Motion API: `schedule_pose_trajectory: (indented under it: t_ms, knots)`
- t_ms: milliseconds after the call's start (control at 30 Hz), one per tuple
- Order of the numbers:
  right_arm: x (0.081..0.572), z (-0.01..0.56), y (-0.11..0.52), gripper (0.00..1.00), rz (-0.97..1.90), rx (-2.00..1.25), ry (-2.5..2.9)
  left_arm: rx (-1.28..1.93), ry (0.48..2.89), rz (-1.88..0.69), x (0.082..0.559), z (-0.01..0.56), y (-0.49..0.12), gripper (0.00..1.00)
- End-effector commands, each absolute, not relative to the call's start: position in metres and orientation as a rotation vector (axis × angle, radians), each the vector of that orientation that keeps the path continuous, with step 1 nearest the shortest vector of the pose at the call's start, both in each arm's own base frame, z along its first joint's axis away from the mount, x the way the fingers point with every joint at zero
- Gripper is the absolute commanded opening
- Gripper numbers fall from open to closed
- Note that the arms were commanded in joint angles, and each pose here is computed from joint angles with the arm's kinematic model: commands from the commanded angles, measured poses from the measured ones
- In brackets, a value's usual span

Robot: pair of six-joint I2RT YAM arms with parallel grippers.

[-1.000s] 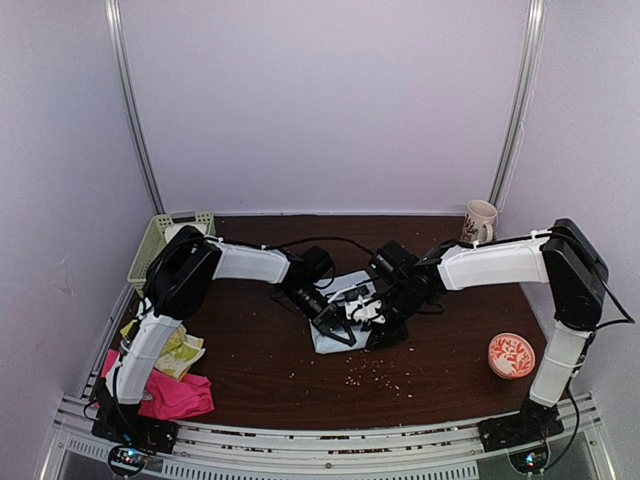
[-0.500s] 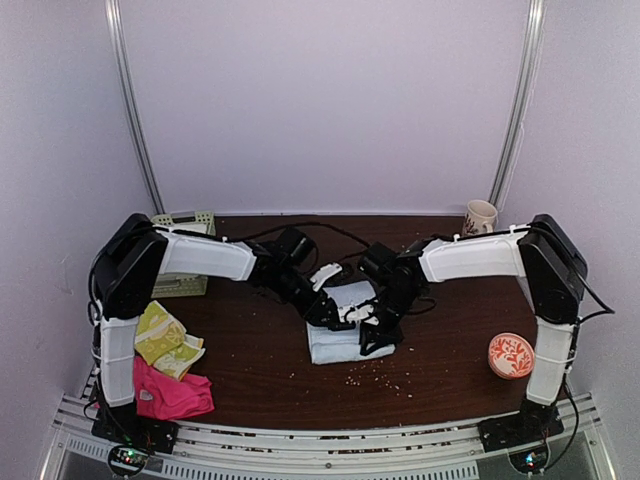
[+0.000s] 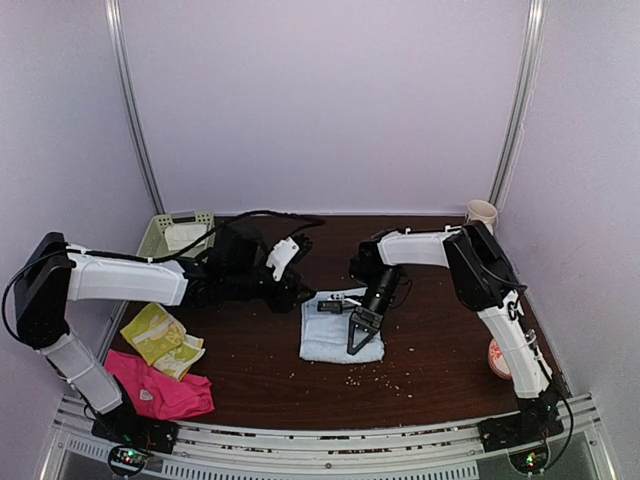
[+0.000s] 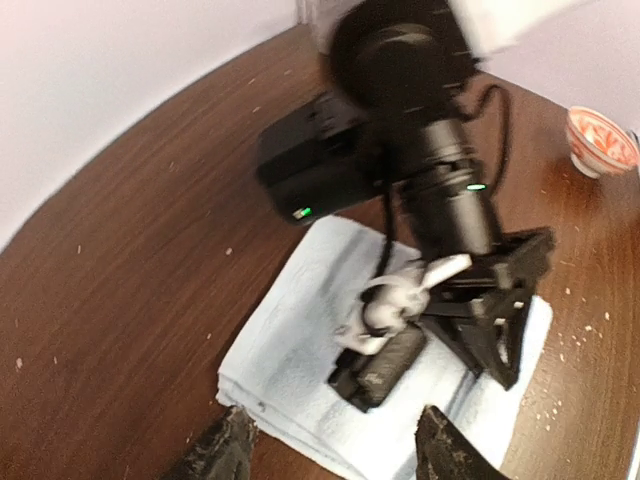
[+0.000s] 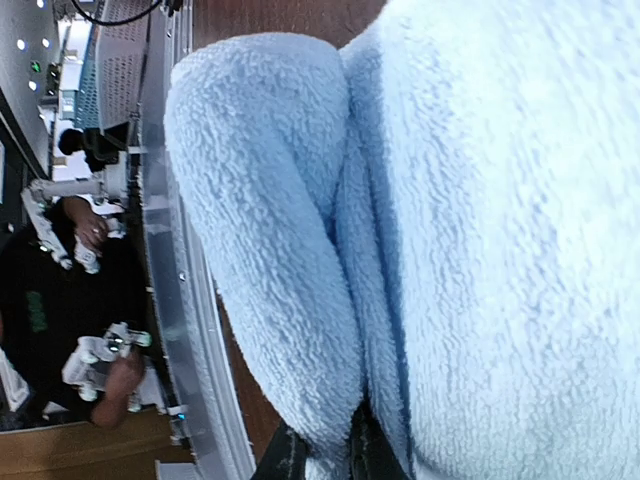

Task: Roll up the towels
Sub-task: Roll the towel at the center of the board.

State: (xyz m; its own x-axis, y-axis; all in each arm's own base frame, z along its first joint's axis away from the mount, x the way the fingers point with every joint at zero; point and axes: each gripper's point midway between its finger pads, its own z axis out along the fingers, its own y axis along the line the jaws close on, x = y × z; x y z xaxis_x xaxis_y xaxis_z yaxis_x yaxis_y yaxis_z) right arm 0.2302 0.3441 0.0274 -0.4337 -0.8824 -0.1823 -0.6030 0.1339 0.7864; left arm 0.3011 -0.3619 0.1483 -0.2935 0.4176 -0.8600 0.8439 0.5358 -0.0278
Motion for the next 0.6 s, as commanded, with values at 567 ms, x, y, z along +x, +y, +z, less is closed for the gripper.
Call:
schedule_pose_trajectory:
  t_ms: [567]
  knots:
    - [0.235,-0.05,0.314,0.05,-0.934,1.316,-2.138,1.881,1.583,-0.22,0.212,0.055,-0.435,0.47]
